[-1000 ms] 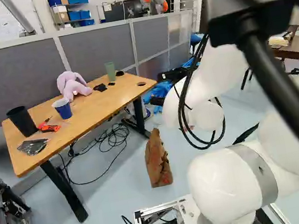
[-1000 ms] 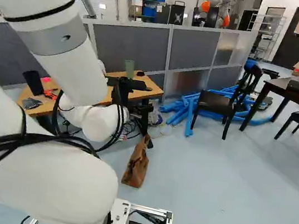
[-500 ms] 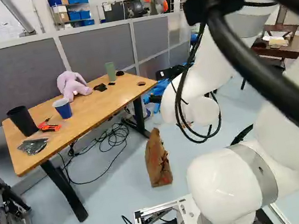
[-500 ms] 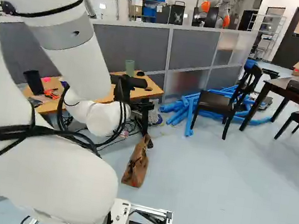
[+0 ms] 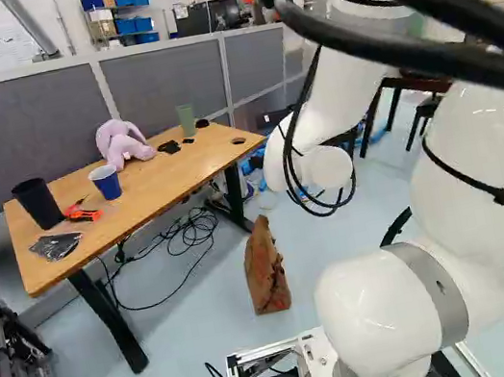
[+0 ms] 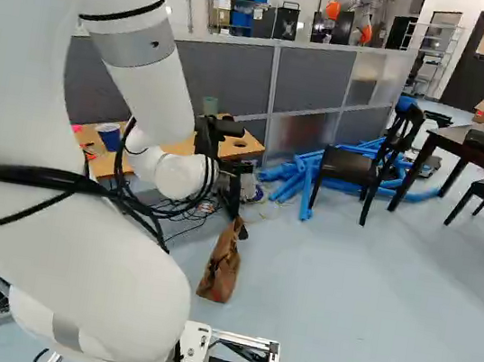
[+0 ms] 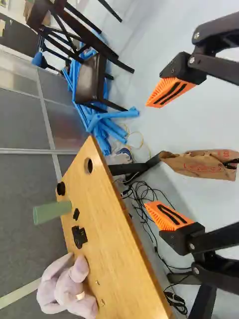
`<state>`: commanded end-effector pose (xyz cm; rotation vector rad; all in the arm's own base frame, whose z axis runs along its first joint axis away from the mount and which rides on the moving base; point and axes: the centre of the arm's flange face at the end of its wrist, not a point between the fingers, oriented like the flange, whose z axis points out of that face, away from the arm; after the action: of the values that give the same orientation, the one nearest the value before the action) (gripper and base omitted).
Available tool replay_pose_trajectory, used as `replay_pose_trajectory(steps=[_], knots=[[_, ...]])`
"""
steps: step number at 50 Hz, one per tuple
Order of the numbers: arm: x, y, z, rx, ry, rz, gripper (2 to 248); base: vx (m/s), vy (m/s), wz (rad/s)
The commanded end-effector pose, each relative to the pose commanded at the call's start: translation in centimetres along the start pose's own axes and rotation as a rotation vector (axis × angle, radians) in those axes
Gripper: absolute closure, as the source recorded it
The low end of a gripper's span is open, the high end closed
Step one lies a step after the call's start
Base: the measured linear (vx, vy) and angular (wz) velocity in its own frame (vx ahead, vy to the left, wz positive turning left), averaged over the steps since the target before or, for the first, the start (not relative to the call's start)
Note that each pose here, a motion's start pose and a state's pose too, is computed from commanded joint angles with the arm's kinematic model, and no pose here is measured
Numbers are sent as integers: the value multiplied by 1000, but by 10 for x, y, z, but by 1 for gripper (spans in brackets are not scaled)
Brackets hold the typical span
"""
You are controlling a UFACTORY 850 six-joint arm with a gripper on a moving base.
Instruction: Pick up the bag on the ground and place it on the table
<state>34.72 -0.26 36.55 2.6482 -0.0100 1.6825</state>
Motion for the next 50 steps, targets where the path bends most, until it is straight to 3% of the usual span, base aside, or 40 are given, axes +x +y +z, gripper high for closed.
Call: replay_pose_trajectory(steps=[50], knots=[[24, 0, 91, -5, -197, 7, 3, 0, 0, 0]])
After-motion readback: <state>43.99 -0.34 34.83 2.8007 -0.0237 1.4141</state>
